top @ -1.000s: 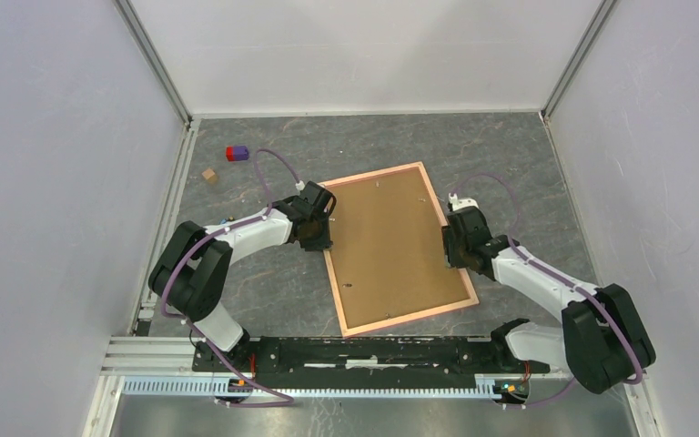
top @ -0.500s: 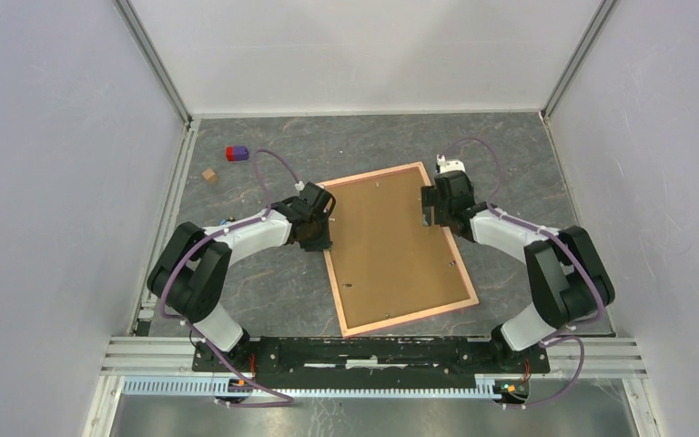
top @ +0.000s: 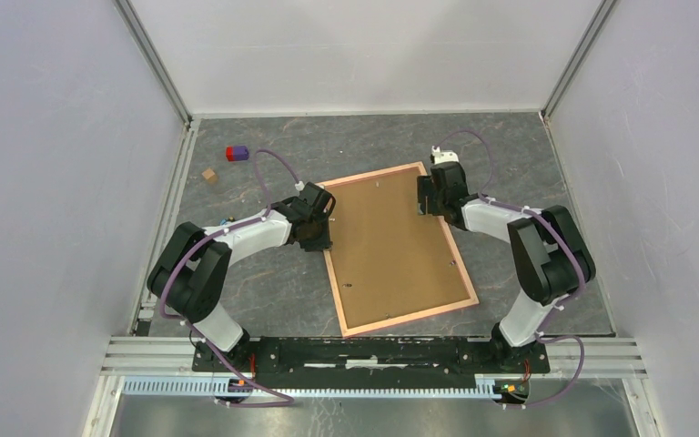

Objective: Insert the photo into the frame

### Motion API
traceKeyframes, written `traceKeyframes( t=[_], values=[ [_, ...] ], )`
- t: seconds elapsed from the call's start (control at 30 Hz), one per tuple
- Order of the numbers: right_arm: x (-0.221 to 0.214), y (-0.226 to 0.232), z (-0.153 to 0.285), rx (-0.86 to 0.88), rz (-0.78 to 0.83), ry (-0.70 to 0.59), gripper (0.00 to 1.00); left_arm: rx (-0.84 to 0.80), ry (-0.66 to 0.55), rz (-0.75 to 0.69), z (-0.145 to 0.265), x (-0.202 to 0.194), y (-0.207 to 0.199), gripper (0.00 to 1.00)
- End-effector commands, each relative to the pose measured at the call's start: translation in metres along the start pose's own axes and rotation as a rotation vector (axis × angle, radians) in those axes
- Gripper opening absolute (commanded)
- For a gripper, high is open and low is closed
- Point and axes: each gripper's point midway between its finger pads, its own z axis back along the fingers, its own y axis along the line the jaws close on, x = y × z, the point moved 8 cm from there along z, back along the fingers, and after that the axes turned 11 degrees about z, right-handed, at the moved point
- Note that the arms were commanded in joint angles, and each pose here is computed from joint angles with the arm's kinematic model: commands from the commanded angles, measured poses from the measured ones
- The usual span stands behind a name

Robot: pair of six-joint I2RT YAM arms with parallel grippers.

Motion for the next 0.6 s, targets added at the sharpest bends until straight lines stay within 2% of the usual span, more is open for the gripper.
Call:
traceKeyframes(
  t=[0.0, 0.57],
  values=[
    [0.021, 0.0, -0.009, -0.001, -0.02, -0.059, 0.73, 0.005, -0.012, -0.053, 0.0, 0.0, 0.005, 0.02],
    [0.011, -0.002, -0.032, -0.078, -0.029, 0.023, 0.63, 0.002, -0.012, -0.051, 0.0, 0.0, 0.005, 0.02]
  ],
)
